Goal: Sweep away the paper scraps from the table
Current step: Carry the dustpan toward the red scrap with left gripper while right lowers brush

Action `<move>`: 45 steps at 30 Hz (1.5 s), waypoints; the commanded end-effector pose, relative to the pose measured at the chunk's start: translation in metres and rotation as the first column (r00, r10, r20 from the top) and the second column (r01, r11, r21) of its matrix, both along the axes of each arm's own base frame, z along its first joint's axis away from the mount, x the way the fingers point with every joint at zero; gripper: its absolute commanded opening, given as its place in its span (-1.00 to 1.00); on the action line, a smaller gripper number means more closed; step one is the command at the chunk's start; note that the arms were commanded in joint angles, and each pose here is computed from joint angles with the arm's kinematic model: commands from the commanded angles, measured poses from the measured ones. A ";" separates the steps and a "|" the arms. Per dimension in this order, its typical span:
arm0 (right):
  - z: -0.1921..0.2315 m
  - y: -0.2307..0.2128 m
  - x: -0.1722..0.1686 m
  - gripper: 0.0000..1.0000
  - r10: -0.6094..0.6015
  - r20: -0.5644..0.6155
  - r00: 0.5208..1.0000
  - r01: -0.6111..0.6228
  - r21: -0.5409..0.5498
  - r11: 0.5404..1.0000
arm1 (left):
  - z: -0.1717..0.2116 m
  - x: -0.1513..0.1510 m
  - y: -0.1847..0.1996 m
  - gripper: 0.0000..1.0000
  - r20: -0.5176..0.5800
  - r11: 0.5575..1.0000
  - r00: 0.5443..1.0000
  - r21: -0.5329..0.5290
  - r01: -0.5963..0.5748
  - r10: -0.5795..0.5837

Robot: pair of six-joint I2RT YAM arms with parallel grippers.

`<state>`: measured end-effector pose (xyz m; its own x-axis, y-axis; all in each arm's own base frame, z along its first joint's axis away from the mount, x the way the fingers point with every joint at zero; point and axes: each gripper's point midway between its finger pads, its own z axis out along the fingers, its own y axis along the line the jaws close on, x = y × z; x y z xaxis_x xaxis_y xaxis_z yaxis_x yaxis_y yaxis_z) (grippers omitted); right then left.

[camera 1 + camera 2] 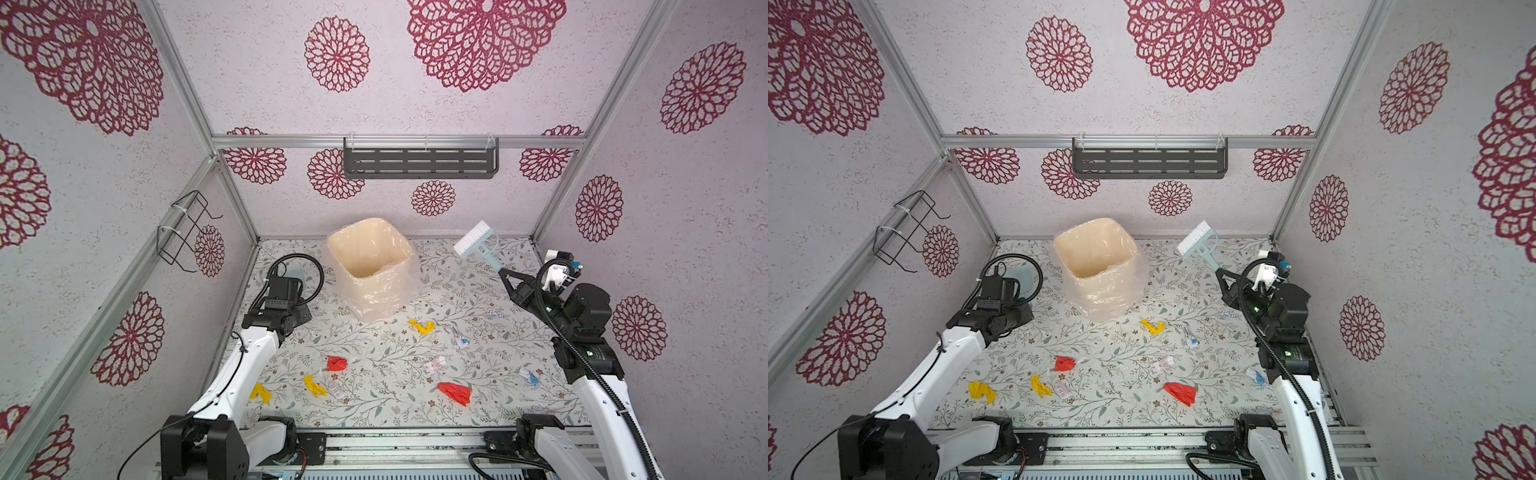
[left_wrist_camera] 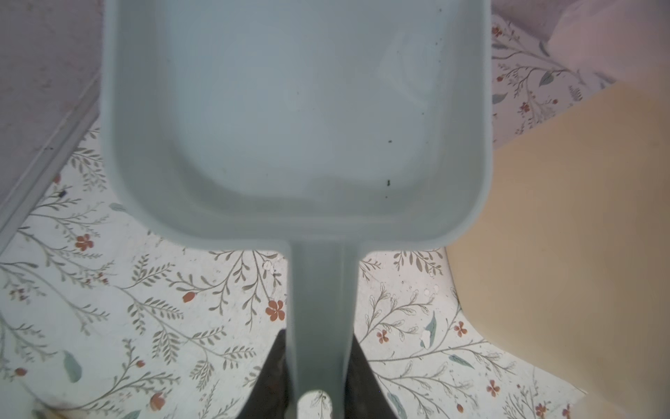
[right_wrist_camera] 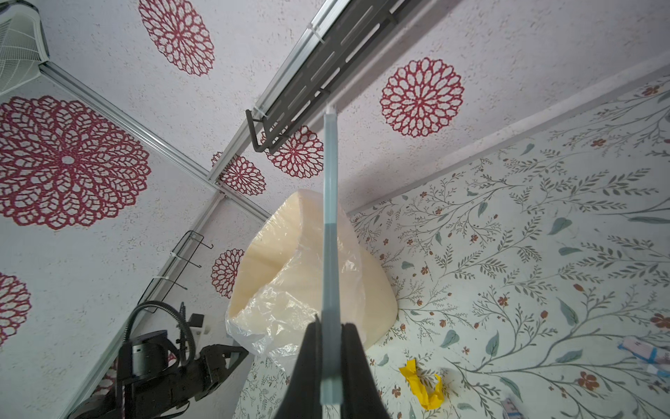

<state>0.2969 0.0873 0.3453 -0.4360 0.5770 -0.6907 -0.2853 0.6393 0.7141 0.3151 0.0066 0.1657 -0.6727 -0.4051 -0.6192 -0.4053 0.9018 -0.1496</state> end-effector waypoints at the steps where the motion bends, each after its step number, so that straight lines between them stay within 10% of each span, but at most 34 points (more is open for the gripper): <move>1: 0.020 0.001 -0.008 -1.00 0.023 0.041 0.999 -0.020 -0.083 0.996 | 0.037 -0.017 0.006 -0.88 0.025 0.999 1.000 0.047 0.004 -0.005; 12: -0.012 -0.004 -0.027 -1.00 0.035 -0.163 0.986 -0.075 -0.248 0.966 | 0.162 -0.036 -0.050 -0.88 0.152 0.944 0.940 0.178 0.277 -0.305; 19: -0.032 -0.013 -0.049 -1.00 0.002 -0.294 0.956 -0.109 -0.346 0.932 | 0.189 -0.062 -0.120 -0.89 0.072 0.792 0.809 0.271 0.547 -0.583; 37: -0.081 -0.023 -0.103 -1.00 -0.039 -0.531 0.846 -0.202 -0.388 0.899 | 0.100 -0.175 -0.263 -0.92 -0.229 0.299 0.301 0.044 0.953 -0.926; 45: -0.118 -0.032 -0.137 -1.00 -0.090 -0.648 0.757 -0.242 -0.404 0.882 | 0.024 -0.206 -0.292 -0.95 -0.277 0.211 0.166 -0.141 0.967 -0.946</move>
<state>0.1820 0.0619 0.2439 -0.8549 0.2495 -0.4548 0.0295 0.8987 0.4375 0.1249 -0.2583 0.2085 -0.6268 0.6979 -0.3465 0.7533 0.6565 -0.0406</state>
